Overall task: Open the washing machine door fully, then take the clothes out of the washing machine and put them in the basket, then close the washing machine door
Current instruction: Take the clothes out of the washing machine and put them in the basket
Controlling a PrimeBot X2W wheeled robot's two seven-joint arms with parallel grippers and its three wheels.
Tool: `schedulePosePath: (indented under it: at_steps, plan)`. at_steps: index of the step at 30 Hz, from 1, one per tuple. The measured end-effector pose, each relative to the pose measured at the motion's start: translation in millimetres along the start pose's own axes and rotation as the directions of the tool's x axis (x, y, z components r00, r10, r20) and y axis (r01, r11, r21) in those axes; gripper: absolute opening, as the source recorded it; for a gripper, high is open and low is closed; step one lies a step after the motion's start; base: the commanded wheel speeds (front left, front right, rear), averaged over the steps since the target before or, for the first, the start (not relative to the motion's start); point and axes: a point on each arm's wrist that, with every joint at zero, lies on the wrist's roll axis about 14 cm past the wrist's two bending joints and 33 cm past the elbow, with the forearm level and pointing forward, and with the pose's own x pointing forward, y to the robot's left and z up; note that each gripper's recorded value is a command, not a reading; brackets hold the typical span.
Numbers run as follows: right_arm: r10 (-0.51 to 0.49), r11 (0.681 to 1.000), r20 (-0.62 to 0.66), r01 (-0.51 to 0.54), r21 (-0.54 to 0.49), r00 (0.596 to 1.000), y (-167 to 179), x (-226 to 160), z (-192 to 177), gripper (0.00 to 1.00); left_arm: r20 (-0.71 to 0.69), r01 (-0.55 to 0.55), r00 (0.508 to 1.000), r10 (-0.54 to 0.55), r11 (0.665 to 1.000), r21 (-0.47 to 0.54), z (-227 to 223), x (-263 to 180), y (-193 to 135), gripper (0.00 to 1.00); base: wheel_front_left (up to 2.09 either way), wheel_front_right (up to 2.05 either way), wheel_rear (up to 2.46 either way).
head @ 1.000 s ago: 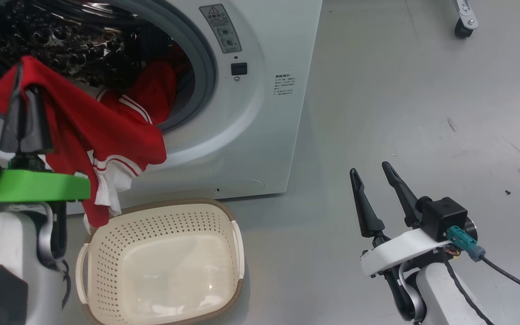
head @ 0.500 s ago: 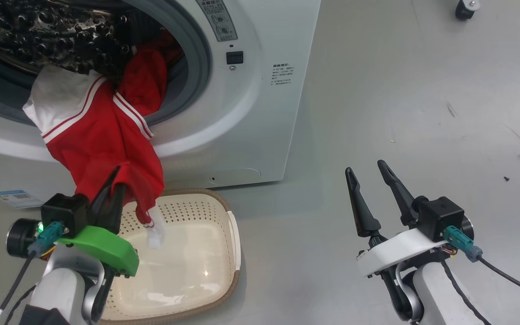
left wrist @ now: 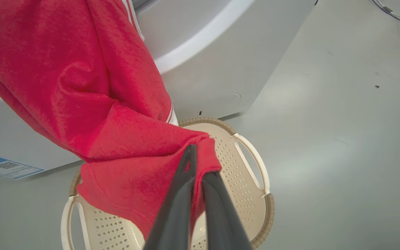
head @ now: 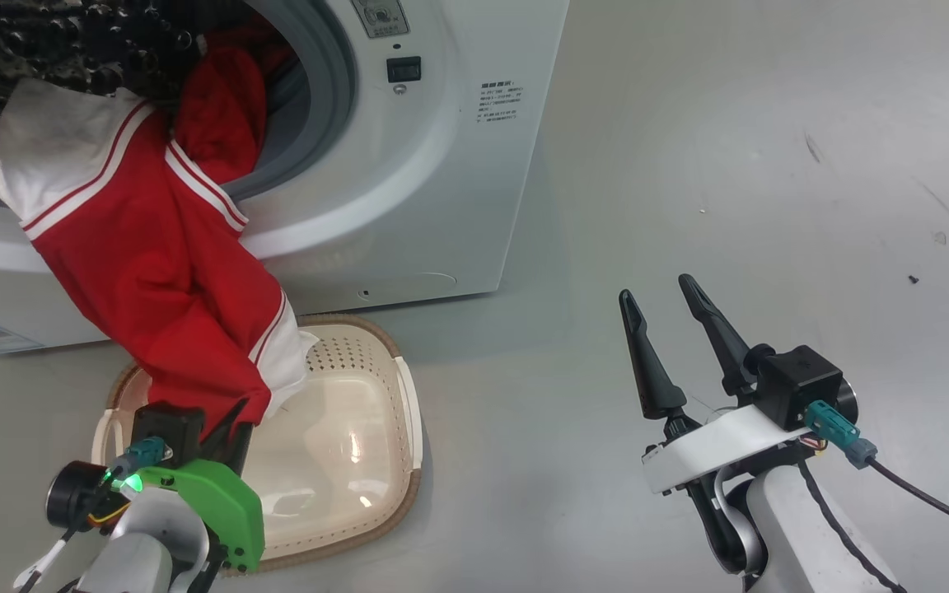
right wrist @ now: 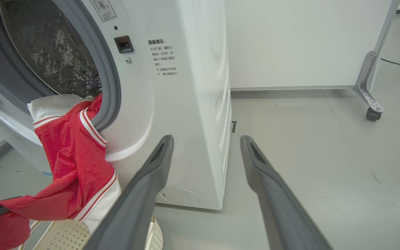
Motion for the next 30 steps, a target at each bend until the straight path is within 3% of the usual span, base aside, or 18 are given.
schedulePosePath:
  at_steps: [9, 16, 30]
  plan:
    - [-0.023, 1.000, -0.036, 0.023, -0.001, 0.999, -10.0, 8.3, -13.9, 1.00, -0.165, -0.003, 0.986, -0.003, 0.999, -0.037, -48.5, 14.6, 7.3, 0.00, 0.00, 0.00, 0.00]
    - [-0.062, 0.998, -0.060, 0.062, -0.009, 0.996, -23.7, 12.5, -23.4, 1.00, -0.234, -0.017, 0.972, 0.008, 0.999, -0.037, -66.1, 33.7, 22.6, 0.00, 0.00, 0.00, 0.00]
    - [-0.142, 0.990, -0.093, 0.139, -0.036, 0.986, -52.1, 12.3, -34.9, 1.00, -0.349, 0.014, 0.936, -0.031, 0.999, -0.052, -106.1, 67.1, 19.8, 0.00, 0.00, 0.00, 0.00]
